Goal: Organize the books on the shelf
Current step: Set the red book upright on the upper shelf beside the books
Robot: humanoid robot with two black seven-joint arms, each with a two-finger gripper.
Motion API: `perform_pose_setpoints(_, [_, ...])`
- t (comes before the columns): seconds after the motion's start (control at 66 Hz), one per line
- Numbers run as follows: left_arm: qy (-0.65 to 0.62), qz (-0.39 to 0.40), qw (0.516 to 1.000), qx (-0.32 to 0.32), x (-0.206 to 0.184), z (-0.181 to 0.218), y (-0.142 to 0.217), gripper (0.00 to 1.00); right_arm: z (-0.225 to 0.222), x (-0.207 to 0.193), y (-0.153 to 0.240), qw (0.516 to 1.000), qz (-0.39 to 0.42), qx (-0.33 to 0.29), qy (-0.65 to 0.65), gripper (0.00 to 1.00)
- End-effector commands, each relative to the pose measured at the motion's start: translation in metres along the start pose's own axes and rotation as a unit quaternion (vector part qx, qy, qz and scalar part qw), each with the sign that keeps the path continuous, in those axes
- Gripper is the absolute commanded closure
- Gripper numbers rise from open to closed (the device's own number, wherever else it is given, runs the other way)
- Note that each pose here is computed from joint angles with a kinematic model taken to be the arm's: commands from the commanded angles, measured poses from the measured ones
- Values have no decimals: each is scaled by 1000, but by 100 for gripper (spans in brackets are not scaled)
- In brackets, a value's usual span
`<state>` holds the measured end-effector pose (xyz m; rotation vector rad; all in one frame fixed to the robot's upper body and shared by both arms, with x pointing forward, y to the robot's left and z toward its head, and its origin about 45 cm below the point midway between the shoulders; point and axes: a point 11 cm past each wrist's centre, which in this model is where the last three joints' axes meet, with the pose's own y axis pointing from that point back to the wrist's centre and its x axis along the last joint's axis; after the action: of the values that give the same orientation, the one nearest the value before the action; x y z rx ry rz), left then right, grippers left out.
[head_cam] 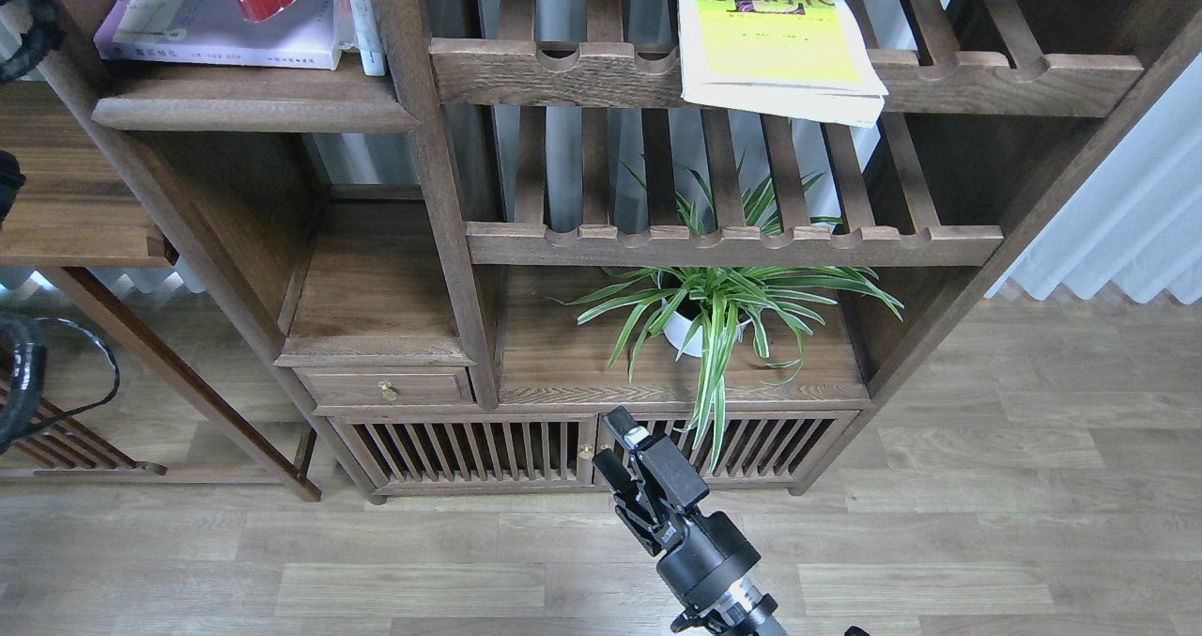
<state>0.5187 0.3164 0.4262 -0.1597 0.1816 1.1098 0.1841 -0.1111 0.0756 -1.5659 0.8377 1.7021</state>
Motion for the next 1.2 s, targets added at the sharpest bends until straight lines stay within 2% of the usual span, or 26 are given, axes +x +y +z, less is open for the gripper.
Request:
perform_pose_setpoints(0.0, [-9,4,1000,-19,2,2,-1,100,0,1,1,1000,1,1,0,1])
perform_pose_setpoints(0.242, [-33,16,998,-60,13,9,9,100,0,0,0,1000,1,2,0,1])
perform_pose_setpoints(0.5, [-53,16,994,-92,17,0,13,100,0,1,1,1000,1,4,-1,1])
perform_pose_setpoints(0.848, [-50,39,995,-75,38,-40,31,99,-1,1,2,1000,3,7,-2,1])
perform_pose_setpoints(1.182, [-52,42,996,-60,41,-48,33,100,-1,1,2,1000,3,7,-2,1])
